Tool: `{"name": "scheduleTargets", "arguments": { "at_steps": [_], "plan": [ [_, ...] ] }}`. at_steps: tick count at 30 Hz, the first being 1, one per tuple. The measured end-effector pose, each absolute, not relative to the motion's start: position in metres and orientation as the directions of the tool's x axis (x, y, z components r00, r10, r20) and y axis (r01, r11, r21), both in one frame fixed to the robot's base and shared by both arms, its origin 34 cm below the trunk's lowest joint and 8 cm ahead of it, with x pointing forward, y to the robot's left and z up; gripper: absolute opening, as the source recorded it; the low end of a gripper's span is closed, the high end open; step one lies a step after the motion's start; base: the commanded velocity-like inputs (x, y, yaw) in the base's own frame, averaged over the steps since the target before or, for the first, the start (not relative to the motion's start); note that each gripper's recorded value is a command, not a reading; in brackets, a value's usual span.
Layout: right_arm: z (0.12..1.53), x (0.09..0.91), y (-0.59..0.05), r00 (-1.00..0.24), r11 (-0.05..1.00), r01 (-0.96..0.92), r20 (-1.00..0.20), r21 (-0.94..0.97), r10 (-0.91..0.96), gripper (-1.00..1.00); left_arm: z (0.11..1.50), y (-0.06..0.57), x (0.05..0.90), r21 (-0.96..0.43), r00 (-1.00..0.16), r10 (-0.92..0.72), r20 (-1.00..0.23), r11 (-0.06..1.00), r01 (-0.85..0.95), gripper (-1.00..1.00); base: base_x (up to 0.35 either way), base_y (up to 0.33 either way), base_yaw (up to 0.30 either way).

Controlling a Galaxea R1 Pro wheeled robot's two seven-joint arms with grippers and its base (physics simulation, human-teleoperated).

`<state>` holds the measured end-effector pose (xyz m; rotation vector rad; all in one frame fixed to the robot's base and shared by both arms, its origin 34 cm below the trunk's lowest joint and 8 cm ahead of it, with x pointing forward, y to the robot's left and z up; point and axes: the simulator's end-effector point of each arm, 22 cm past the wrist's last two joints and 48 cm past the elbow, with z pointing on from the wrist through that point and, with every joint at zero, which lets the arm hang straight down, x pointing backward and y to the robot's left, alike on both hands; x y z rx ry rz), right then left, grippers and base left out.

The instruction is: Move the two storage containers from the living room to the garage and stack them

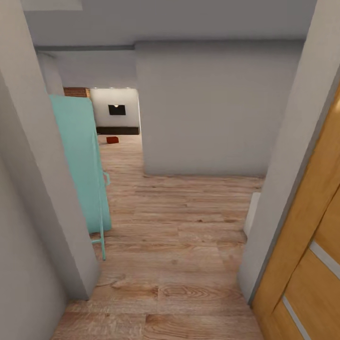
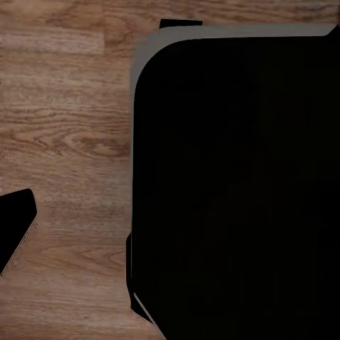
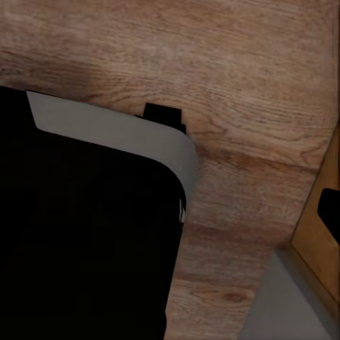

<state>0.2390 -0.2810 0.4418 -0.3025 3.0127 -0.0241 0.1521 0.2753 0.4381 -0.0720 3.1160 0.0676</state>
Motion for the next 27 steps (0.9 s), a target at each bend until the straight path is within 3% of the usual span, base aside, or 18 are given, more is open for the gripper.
{"name": "scheduleTargets", "arguments": {
  "at_steps": [27],
  "plan": [
    [0.4419, 0.2399, -0.2807, -0.972, 0.979, -0.200, -0.116, -0.027, -0.202, 1.00, 0.4381, 0.2753, 0.1522, 0.043, -0.999, -0.045, -0.026, 0.998, -0.046, 1.00, 0.320, 0.000, 0.000]
  ]
}}
